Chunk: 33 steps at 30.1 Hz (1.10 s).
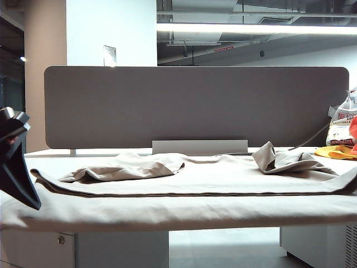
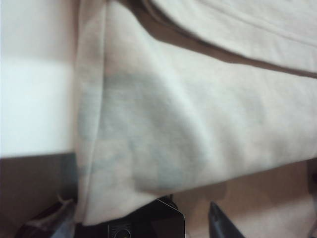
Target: Fold the bottom side of the T-shirt horizontally towards the center, about one-third of the way, then fold the sleeve back towards the center, creating a straight line along the edge of the T-shirt, and finally fold the bottom of the T-shirt up towards the top, creating a neat rectangle.
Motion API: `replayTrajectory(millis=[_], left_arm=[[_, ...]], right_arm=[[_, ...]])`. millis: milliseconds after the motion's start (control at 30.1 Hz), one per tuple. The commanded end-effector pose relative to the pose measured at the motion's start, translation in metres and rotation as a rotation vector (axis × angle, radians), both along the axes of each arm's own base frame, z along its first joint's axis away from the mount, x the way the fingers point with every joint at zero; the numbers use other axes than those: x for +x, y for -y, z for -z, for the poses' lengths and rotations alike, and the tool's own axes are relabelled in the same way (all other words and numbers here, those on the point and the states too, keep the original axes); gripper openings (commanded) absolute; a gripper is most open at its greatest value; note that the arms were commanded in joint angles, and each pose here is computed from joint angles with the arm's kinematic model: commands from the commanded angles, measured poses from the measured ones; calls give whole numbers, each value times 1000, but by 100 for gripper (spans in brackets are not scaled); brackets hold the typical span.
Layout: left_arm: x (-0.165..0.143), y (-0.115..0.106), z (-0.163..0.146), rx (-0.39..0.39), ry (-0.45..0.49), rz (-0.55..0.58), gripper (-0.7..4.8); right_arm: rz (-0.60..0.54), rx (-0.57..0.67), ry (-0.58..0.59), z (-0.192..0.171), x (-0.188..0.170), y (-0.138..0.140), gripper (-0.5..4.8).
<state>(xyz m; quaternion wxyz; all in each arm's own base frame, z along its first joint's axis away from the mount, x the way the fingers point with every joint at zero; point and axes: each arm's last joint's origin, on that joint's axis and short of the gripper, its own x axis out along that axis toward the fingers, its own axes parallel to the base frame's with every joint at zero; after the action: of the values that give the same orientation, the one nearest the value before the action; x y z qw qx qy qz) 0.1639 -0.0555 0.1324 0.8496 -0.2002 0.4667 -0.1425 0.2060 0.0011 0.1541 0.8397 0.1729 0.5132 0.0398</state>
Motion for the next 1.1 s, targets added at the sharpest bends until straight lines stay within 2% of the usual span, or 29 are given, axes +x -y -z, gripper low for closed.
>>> replayTrajectory(millis=[33,100,166,465,532,864,1097], left_arm=[[4,2,-2,-14,29,1,335],[5,2,-2,-16,38,2,311],[6,2,-2,-19,48,1,256],[9,3,-5,-11,79,20,55],[9,3,-6,-10,80,21,-8],[14,5,-15,-20,80,56,-6],[31,9,-55,39,148,110,-6]], right_arm=[[11,-2,18,-1,3,0,243],[20,-18,14,0,3,1,242],[23,-24,8,1,3,1,231],[22,-24,28,2,6,1,12],[21,-24,36,2,7,1,-3],[-3,11,73,-4,7,0,-3],[-5,8,203,-39,12,0,-3]])
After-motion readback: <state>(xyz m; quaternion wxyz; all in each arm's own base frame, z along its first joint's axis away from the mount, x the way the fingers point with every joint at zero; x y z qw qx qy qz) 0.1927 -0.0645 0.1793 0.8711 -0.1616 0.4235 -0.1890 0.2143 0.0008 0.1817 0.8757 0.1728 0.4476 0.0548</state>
